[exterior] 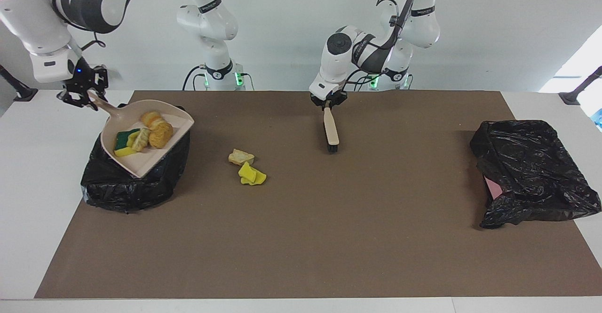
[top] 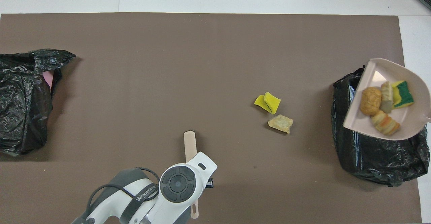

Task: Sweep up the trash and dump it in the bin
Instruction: 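Tip the dustpan with the right gripper to dump trash into the bag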

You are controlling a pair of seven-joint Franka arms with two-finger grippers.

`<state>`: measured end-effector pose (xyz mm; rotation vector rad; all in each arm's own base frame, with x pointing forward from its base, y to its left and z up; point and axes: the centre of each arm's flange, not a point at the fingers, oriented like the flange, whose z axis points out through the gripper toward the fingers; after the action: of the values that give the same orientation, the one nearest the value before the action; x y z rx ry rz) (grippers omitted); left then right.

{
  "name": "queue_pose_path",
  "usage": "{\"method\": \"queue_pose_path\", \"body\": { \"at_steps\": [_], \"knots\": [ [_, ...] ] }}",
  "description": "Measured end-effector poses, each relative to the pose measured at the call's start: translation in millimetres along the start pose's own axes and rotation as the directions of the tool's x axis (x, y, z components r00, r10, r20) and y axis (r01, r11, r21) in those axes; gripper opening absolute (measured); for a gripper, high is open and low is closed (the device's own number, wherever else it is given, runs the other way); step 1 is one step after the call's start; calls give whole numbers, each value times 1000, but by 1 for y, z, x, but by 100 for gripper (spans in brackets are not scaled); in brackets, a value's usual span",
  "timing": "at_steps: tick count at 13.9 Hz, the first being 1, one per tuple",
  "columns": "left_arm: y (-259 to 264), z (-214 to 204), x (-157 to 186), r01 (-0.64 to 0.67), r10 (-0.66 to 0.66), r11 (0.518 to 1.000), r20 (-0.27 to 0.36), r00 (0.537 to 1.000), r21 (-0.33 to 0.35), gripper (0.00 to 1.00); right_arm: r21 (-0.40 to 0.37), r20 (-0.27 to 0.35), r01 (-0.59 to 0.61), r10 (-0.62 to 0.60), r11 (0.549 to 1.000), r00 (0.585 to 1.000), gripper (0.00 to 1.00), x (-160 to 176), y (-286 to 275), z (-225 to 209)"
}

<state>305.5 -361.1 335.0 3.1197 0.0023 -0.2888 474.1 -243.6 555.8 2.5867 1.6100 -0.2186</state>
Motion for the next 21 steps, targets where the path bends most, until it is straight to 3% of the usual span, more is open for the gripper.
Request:
{"method": "queue_pose_path", "body": {
  "at_steps": [1, 3, 6, 7, 11, 14, 21],
  "knots": [
    [-1, 0, 2, 3, -3, 1000, 0, 1000, -1, 32, -24, 61, 51, -50, 998, 997, 32, -19, 2, 0],
    [-2, -12, 12, 20, -20, 1000, -12, 1000, -21, 56, -46, 161, 144, -135, 989, 978, 32, -29, 6, 3],
    [-21, -62, 57, 101, -104, 992, -40, 994, -79, 93, -54, 316, 262, -232, 964, 920, 32, -18, 4, 15],
    [-28, -78, 73, 125, -132, 987, -59, 990, -101, 100, -52, 359, 304, -266, 951, 895, 32, -10, 1, 18],
    [-69, -131, 140, 151, -172, 978, -149, 974, -141, 100, -14, 494, 429, -367, 903, 788, 32, 16, -21, 24],
    [-117, -161, 175, 65, -87, 990, -176, 981, -129, 100, 10, 586, 486, -399, 874, 705, 32, 22, -25, 17],
    [-232, -217, 213, -6, -15, 994, -183, 983, -112, 100, 38, 743, 603, -426, 796, 516, 32, 72, -42, 5]
  ]
}}
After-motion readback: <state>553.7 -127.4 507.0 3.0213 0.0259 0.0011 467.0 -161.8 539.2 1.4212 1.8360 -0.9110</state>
